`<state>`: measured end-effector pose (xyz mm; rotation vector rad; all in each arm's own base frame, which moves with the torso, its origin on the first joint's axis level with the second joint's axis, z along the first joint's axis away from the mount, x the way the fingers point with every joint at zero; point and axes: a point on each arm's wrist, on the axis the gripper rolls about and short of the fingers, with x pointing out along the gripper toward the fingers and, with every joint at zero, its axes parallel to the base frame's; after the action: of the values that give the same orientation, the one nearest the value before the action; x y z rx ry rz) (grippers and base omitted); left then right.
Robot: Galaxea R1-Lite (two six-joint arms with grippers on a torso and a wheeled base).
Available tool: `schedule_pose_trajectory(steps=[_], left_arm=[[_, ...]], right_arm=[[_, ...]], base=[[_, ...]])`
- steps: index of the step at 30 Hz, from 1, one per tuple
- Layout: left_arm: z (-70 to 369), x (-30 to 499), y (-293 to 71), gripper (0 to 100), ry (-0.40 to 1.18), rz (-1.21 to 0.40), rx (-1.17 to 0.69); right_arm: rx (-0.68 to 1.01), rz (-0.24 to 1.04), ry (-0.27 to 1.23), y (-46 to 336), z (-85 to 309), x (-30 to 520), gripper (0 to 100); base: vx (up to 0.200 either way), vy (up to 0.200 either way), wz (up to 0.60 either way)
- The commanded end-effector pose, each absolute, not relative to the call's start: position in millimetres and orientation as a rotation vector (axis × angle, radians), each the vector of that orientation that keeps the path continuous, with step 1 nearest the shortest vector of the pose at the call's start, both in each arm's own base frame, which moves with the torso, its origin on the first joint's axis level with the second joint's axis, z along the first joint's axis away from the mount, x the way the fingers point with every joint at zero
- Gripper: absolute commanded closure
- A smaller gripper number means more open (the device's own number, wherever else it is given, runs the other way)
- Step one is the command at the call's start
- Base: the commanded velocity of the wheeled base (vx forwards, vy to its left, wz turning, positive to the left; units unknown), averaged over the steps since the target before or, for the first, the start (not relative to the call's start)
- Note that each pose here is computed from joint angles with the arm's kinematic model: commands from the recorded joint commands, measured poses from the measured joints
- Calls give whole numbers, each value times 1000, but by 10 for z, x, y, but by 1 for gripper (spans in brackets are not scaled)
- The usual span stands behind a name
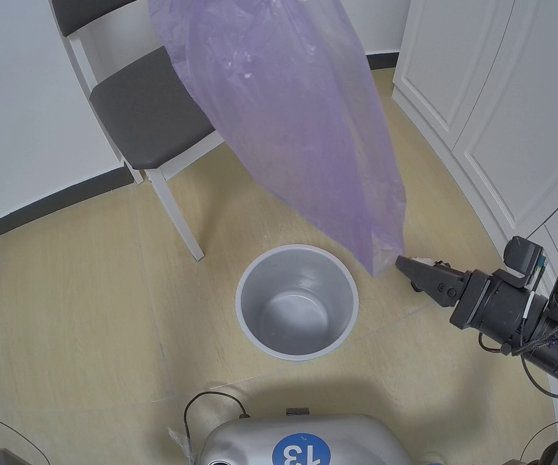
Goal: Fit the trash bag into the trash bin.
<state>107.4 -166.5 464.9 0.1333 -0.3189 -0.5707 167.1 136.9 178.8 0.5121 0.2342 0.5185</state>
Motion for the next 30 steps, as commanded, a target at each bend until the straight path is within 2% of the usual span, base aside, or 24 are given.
schedule_pose_trajectory(steps=[1,19,30], left_arm=[[4649,1058,-1679,100,-319,-580,130],[4670,1043,-1728,100,-326,-593,121],[4663,894,-1823,100,-321,-651,107]], right_arm=[[517,510,253,1405,1727,1720,0],[573,522,335,1609,1492,1838,0],[657,562,259,1683,1518,1848,0]], base=[[0,0,0],[0,0,0],[0,0,0]])
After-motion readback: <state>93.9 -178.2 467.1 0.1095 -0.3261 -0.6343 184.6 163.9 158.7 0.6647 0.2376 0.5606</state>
